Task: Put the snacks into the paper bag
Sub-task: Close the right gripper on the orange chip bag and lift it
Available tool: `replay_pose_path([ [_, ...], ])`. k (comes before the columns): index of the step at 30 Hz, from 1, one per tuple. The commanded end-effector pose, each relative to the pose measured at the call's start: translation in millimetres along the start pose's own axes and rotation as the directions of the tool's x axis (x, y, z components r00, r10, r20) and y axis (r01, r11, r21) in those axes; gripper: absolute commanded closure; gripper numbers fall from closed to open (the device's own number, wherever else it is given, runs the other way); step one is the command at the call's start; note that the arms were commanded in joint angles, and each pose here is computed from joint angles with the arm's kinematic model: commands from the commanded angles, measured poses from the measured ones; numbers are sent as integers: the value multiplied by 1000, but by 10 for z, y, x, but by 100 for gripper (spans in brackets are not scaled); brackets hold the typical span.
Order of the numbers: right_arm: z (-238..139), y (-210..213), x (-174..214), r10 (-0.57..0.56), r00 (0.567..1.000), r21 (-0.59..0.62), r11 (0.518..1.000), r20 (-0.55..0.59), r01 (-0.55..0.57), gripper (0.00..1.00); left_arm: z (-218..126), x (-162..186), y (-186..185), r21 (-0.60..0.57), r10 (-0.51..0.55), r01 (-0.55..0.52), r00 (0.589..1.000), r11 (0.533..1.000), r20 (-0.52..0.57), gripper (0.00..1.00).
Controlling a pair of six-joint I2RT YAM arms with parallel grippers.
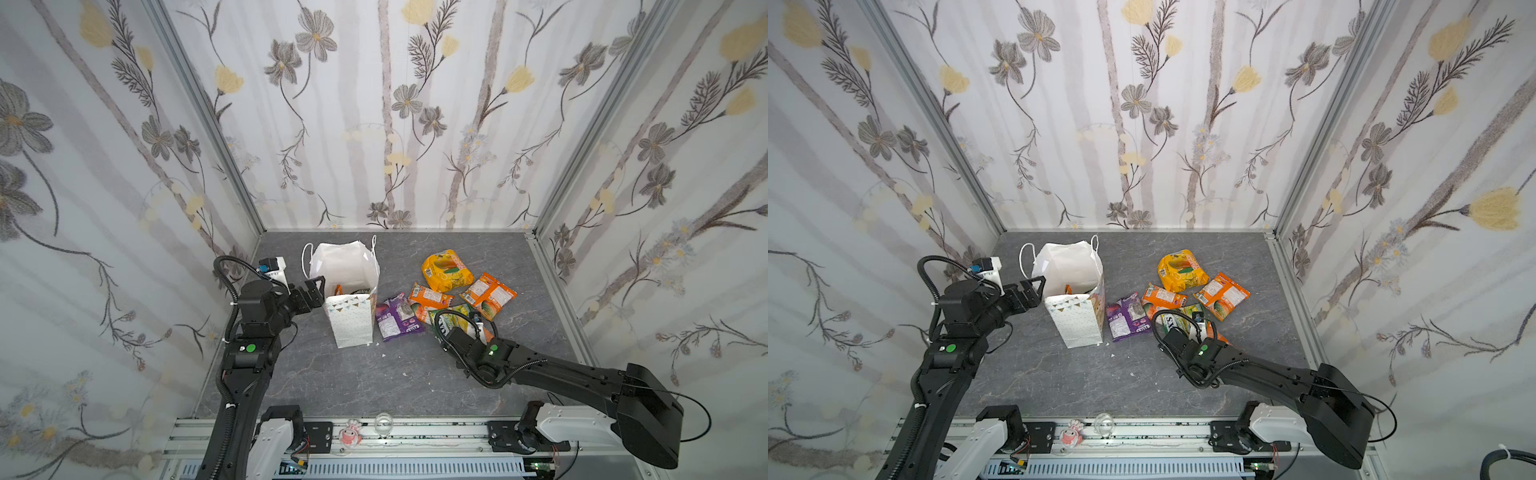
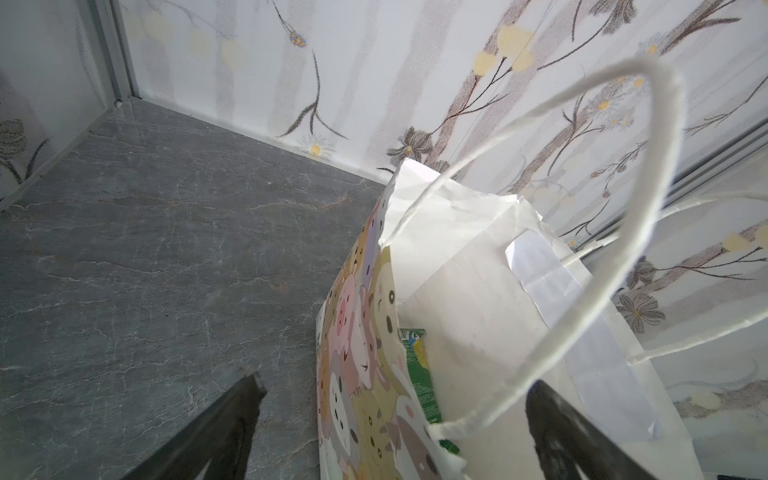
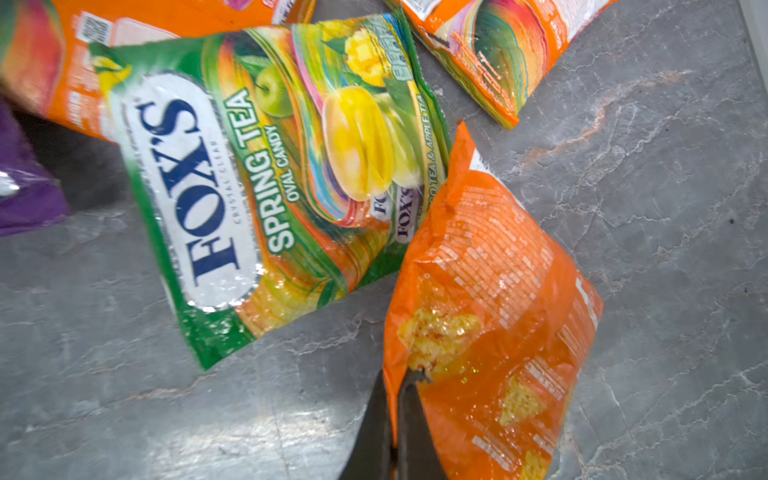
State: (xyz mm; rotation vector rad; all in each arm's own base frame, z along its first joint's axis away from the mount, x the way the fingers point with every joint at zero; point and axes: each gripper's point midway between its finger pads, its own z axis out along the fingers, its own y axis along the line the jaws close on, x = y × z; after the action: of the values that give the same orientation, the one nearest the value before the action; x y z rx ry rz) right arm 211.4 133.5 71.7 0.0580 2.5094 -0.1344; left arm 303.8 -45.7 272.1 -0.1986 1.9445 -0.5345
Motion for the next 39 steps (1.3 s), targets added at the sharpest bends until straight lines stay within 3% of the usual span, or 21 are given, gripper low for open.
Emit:
replay_pose_path([
  [1, -97, 141, -135, 7, 1000, -74, 997, 28, -5, 100, -4, -59, -31, 13, 13, -13, 1000, 1000, 24, 0],
  [27, -736, 525, -836, 76, 963, -364, 931, 257, 24, 100, -39, -92, -37, 11, 24, -24, 999, 1000, 43, 0],
  [39, -1024, 725, -995, 86, 944, -491, 867, 318, 87, 100, -40, -98, -36, 10, 22, -23, 999, 1000, 46, 0],
])
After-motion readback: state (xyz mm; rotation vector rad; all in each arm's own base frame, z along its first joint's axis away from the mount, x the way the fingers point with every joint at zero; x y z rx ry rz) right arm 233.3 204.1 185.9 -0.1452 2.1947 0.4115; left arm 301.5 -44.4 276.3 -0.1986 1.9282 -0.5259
